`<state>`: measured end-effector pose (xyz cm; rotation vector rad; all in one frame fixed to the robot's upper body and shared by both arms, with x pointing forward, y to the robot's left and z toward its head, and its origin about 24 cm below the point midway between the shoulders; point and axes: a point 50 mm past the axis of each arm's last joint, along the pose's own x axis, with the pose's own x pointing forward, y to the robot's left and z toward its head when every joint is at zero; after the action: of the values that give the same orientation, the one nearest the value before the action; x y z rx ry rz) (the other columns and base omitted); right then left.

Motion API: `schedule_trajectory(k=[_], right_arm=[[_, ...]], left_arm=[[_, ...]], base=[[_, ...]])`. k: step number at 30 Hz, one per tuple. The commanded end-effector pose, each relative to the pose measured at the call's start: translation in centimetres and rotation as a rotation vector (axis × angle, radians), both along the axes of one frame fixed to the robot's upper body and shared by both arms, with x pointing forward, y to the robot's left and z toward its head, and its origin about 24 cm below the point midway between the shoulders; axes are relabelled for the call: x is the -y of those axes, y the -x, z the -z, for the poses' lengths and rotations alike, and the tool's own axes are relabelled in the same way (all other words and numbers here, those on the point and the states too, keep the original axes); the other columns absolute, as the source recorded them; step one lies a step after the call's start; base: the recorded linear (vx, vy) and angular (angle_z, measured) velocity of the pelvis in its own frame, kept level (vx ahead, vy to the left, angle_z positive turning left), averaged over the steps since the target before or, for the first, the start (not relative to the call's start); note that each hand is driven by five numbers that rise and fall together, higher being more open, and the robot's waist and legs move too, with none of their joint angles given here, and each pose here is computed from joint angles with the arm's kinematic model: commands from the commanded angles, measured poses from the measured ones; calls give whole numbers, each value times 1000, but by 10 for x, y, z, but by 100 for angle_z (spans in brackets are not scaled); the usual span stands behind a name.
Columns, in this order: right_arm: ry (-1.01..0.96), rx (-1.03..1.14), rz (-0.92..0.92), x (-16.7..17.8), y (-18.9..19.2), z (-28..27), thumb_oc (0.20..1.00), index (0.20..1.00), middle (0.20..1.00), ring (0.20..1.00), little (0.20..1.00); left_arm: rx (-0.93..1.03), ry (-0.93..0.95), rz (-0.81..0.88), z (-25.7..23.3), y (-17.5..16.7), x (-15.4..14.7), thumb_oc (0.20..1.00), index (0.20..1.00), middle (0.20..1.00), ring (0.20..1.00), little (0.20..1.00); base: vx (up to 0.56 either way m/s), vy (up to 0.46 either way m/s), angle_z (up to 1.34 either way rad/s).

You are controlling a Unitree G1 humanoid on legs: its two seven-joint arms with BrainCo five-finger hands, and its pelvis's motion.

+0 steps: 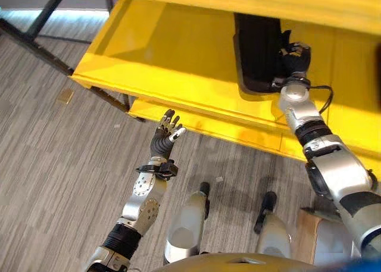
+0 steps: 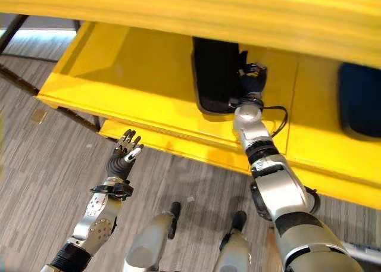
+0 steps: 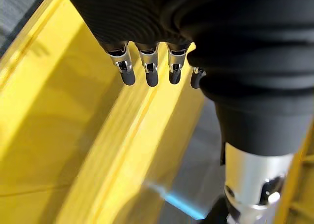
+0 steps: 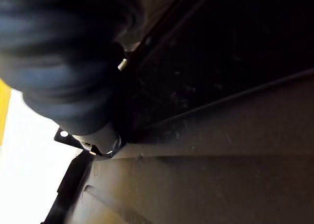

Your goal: Move parts from the plastic box to the shelf.

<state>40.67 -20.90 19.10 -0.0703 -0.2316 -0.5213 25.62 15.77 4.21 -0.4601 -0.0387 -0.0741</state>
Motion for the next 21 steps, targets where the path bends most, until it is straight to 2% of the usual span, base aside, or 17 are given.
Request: schedule_trajectory(k=[1, 10, 21], right_arm=[[-34, 185, -1, 1, -1, -52, 200, 200, 200, 200, 200], [-74, 152, 138, 39, 0, -61, 200, 200, 200, 200, 200], [-5, 181, 111, 26, -4, -87, 200, 200, 200, 200, 200]], left_arm=[[86, -2, 7, -16, 3, -9, 1000, 1000, 1000, 1000, 1000], [47, -13, 67, -8, 11, -4, 1000, 1000, 1000, 1000, 1000], [40, -18, 107, -7, 13, -1, 1000, 1000, 1000, 1000, 1000]], base=[[-102, 30, -64], [-46, -4, -18], [-2, -2, 4]])
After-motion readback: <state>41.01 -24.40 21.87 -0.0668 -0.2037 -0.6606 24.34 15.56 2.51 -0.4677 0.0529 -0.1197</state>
